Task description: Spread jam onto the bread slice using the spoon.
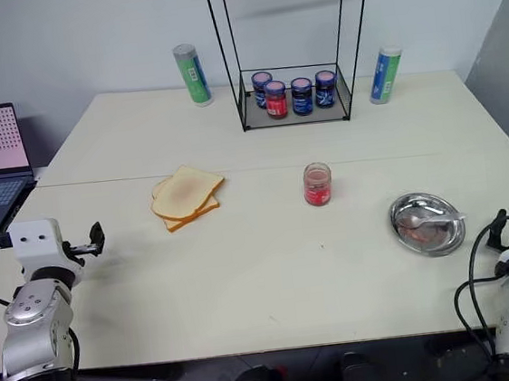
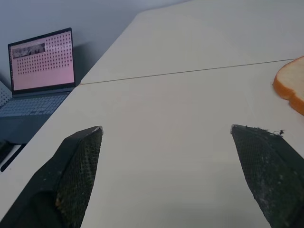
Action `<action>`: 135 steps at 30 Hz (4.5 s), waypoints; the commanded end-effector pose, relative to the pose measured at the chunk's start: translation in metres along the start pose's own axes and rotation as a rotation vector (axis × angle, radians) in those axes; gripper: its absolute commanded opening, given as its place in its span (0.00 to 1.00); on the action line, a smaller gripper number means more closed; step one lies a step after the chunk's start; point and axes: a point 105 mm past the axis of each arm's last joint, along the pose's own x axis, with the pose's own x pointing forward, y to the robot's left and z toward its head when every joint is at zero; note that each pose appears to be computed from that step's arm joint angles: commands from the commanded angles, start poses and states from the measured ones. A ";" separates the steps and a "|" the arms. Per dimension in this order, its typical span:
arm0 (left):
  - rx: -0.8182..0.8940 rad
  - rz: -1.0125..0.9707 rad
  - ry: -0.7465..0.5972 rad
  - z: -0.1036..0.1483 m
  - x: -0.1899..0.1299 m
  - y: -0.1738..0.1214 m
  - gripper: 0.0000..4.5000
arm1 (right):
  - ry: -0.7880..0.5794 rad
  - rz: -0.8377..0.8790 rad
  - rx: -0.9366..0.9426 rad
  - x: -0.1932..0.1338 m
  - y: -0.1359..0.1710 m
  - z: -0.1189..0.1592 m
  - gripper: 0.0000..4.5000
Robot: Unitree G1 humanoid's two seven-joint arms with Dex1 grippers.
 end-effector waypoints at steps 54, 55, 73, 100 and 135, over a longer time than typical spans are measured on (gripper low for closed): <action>-0.082 -0.670 0.095 0.027 0.072 -0.130 0.39 | -0.008 1.911 -0.028 -0.193 0.284 0.119 1.00; -0.082 -0.669 0.091 0.028 0.072 -0.130 0.35 | -0.007 1.908 -0.028 -0.193 0.284 0.118 1.00; -0.099 -0.994 -0.173 0.129 0.037 -0.135 0.01 | 0.028 1.851 -0.081 -0.185 0.248 0.112 1.00; -0.502 -0.544 0.005 0.048 0.015 -0.071 0.73 | -0.025 1.972 -0.073 -0.211 0.294 0.115 1.00; -0.454 -0.512 0.049 0.035 0.040 -0.081 0.01 | -0.062 1.947 -0.051 -0.199 0.301 0.124 1.00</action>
